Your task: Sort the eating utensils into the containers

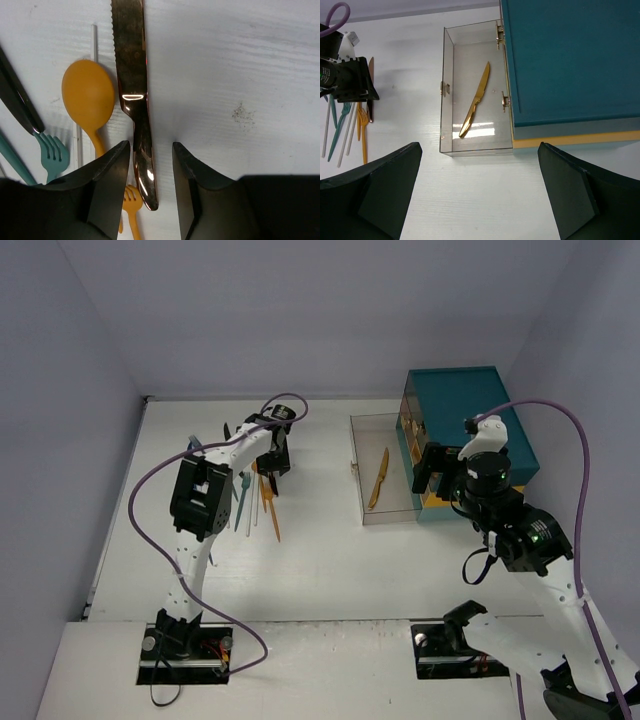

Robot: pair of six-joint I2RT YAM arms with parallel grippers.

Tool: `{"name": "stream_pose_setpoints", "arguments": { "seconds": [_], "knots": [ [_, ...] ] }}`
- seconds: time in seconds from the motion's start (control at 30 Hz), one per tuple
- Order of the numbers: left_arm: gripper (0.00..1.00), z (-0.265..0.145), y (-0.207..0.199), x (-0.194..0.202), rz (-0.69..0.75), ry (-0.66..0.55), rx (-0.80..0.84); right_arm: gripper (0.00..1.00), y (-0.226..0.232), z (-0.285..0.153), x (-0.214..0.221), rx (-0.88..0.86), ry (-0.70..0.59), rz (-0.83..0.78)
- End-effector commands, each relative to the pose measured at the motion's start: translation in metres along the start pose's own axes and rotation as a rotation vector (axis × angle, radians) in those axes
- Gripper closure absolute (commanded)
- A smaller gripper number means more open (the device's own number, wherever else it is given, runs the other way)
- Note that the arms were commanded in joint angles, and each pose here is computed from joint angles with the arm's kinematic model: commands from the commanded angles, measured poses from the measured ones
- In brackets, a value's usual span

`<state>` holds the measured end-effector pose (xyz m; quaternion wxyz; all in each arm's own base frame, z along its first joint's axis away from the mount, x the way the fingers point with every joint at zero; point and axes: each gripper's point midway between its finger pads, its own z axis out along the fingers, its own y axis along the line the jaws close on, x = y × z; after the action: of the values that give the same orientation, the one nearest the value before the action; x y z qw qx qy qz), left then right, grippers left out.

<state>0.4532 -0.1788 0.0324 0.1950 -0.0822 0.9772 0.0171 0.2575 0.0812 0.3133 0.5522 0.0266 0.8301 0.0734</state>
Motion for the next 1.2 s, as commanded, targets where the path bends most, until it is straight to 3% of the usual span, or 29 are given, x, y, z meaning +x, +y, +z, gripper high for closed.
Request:
{"name": "stream_pose_setpoints", "arguments": {
  "seconds": [0.0,0.4,0.6,0.73,0.83,0.93,1.17],
  "knots": [
    [0.64,-0.008,0.007,-0.024,0.003,-0.054,-0.011,0.00,0.003,-0.001,-0.013,-0.014,-0.045,0.017],
    [0.70,0.005,0.003,-0.023,-0.010,-0.025,0.007,0.00,0.003,-0.003,-0.012,-0.019,-0.047,0.023],
    [0.82,0.011,-0.003,-0.020,-0.016,-0.012,0.020,0.00,0.003,-0.003,-0.013,-0.018,-0.047,0.021],
    [0.99,0.021,-0.013,-0.020,-0.005,0.009,0.055,0.00,0.003,-0.003,-0.011,-0.020,-0.044,0.018],
    [1.00,0.018,-0.023,-0.022,-0.010,0.010,0.092,0.00,0.003,-0.005,-0.013,-0.025,-0.051,0.019],
    [1.00,0.001,-0.041,-0.027,-0.018,-0.014,0.143,0.00,0.002,-0.007,-0.014,-0.023,-0.057,0.019],
    [1.00,-0.109,-0.106,-0.041,-0.020,-0.168,0.328,0.00,0.002,-0.014,-0.026,-0.028,-0.089,0.021]
  ]
}}
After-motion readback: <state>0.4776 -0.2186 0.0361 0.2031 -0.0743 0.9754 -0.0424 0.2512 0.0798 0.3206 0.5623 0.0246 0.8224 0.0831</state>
